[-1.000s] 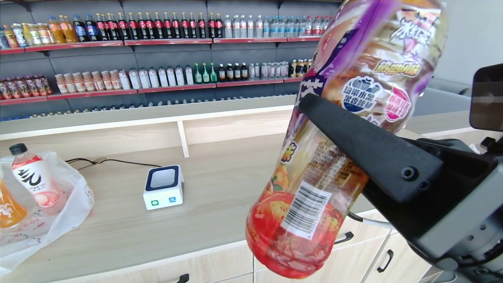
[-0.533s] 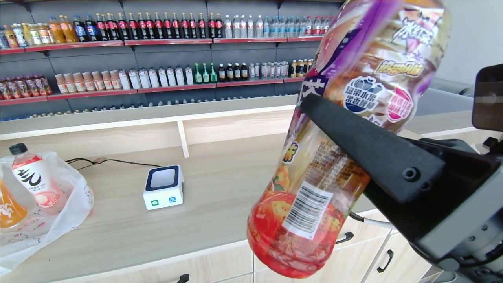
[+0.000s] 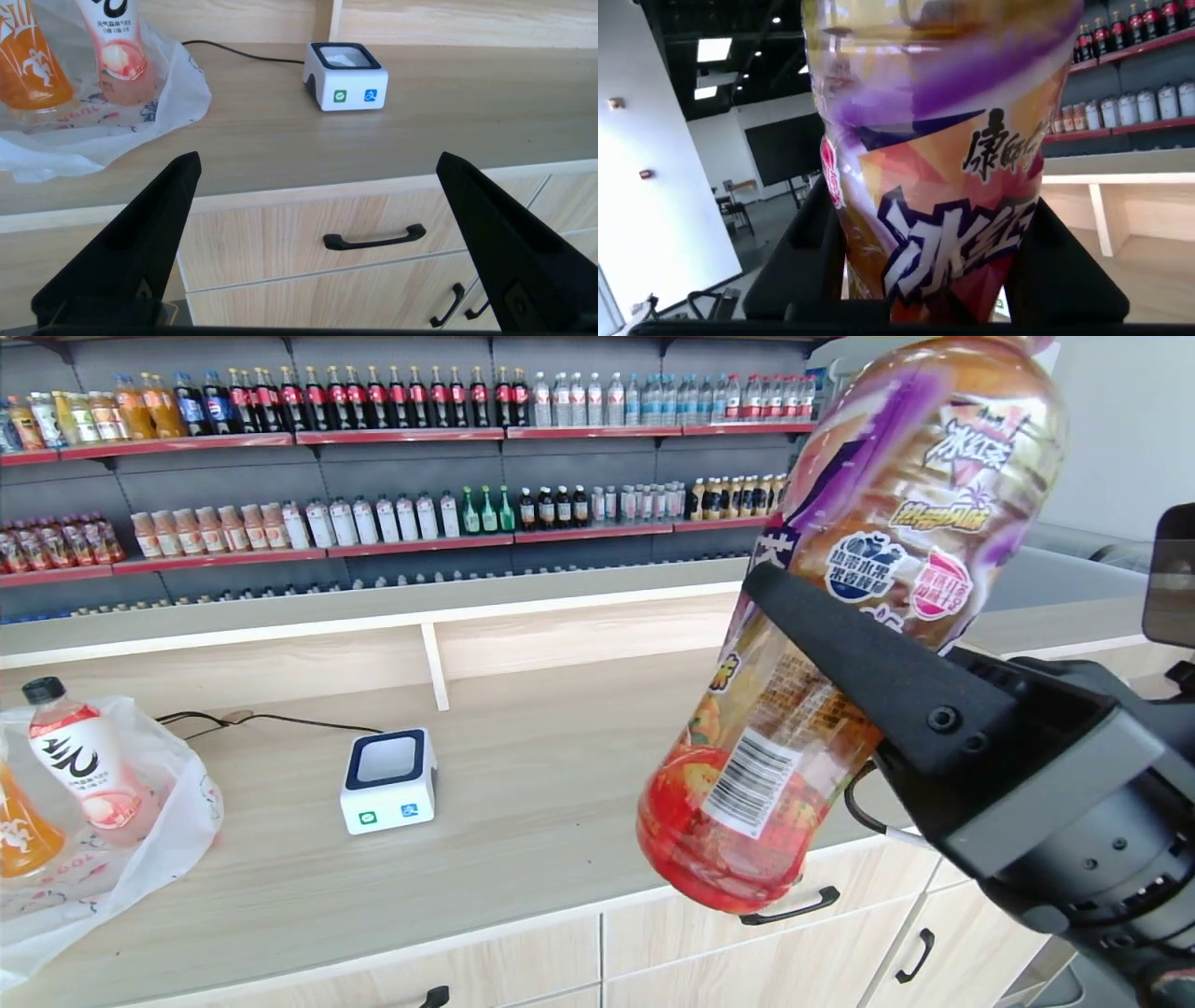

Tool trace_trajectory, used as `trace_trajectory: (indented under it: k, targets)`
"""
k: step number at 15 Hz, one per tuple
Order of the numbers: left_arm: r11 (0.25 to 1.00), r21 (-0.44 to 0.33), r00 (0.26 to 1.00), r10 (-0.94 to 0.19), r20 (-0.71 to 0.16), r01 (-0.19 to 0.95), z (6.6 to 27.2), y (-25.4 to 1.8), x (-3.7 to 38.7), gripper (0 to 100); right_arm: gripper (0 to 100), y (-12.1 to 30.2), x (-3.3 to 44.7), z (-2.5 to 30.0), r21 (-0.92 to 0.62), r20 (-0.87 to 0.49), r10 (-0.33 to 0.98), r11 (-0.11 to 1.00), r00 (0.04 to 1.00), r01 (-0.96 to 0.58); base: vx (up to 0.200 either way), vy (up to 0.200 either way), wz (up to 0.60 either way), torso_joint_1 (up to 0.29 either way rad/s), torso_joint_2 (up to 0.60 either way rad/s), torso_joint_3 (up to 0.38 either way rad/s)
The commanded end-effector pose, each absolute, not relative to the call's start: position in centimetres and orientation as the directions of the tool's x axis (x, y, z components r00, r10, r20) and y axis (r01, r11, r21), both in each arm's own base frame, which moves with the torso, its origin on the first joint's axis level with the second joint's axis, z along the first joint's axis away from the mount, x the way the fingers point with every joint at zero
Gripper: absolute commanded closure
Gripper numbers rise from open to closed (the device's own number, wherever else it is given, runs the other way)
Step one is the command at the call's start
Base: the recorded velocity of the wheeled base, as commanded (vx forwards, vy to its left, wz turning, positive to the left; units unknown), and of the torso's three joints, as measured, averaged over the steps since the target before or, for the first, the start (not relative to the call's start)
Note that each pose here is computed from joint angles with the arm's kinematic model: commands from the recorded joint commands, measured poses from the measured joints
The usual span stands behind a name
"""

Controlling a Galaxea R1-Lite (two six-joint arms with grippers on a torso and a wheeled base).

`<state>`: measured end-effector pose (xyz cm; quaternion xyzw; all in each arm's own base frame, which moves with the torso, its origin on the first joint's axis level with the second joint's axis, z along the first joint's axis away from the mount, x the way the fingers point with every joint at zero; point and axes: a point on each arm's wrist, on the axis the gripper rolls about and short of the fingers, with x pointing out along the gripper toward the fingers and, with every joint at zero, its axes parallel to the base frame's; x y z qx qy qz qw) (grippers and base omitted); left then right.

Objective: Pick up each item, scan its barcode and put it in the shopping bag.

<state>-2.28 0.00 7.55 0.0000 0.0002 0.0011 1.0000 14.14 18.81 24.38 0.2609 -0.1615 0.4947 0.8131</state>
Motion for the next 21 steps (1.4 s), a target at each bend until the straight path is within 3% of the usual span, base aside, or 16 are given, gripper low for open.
trace_trajectory:
  k: [1,4,6,7,9,17,21]
  targets:
    - [1.000,0.000,1.000,0.003,-0.002,-0.003,7.5,0.0,-2.3,0,100,19.3,14.8,22.9,0.201,0.469,0.727,0.465,0.501,-0.862,0.000,0.000,0.00,0.000,0.00,0.000]
    - [1.000,0.000,1.000,0.003,-0.002,-0.003,7.5,0.0,-2.3,0,100,18.1,15.9,20.9,0.083,0.391,0.719,0.594,0.574,-0.800,0.000,0.000,0.00,0.000,0.00,0.000]
    - [1.000,0.000,1.000,0.002,0.000,-0.002,7.5,0.0,-2.3,0,100,16.2,19.1,19.3,-0.021,0.329,0.569,0.802,0.753,-0.597,0.000,0.000,0.00,0.000,0.00,0.000]
    - [1.000,0.000,1.000,0.002,-0.002,-0.002,7.5,0.0,-2.3,0,100,15.7,19.6,18.8,-0.043,0.309,0.544,0.828,0.780,-0.560,0.000,0.000,0.00,0.000,0.00,0.000]
    - [1.000,0.000,1.000,0.003,-0.002,-0.003,7.5,0.0,-2.3,0,100,14.4,20.5,17.2,-0.058,0.242,0.502,0.862,0.830,-0.504,0.000,0.000,0.00,0.000,0.00,0.000]
    - [1.000,0.000,1.000,0.003,-0.002,-0.003,7.5,0.0,-2.3,0,100,14.3,21.1,16.9,-0.006,0.233,0.491,0.864,0.840,-0.503,0.000,0.000,0.00,0.000,0.00,0.000]
    - [1.000,0.000,1.000,0.002,-0.002,-0.002,7.5,0.0,-2.3,0,100,14.8,21.9,17.0,-0.002,0.244,0.489,0.864,0.837,-0.504,0.000,0.000,0.60,0.004,0.00,0.002]
